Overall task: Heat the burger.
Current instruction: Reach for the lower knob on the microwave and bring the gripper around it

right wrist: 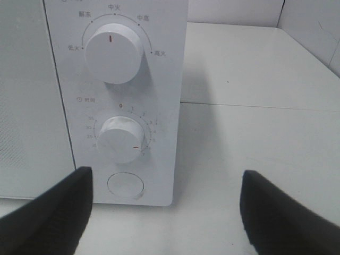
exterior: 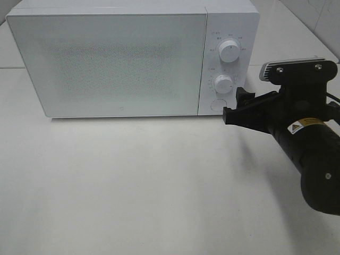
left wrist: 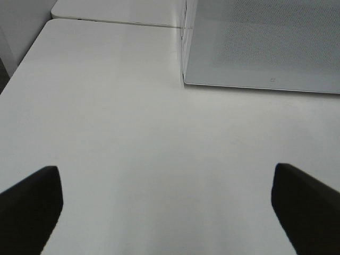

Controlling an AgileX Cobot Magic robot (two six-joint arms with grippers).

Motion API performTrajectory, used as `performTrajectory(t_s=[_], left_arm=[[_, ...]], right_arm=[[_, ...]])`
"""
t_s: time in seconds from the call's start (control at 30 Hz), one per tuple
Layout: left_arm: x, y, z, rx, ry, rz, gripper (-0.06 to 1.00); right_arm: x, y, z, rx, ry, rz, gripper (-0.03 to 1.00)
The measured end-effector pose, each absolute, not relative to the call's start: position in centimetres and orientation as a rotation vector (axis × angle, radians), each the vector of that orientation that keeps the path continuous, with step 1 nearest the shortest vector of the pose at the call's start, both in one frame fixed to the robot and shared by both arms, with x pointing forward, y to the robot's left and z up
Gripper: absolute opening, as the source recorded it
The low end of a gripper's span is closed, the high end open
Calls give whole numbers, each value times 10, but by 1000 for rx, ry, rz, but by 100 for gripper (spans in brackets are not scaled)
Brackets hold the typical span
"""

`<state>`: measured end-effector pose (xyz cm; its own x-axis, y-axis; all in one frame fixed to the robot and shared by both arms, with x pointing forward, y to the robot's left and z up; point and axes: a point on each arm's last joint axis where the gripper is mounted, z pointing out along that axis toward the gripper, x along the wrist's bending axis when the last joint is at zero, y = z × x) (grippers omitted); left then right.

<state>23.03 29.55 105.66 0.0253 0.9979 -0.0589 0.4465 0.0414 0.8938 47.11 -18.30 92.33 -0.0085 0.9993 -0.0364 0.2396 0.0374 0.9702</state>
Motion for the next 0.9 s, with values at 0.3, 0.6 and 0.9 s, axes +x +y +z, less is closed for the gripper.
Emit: performTrajectory(t_s=[0.3,0.6,0.9], left_arm=[[230,296,1057,1516,1533,887,99],[230,296,1057,1516,1533,887,99],[230,296,1057,1516,1533,887,99]], right_arm=[[487,-166,917,1386,1367,1055,75],[502,-155,909,1365,1350,1055,75],[517,-143,902,1361,1343,1065,75]])
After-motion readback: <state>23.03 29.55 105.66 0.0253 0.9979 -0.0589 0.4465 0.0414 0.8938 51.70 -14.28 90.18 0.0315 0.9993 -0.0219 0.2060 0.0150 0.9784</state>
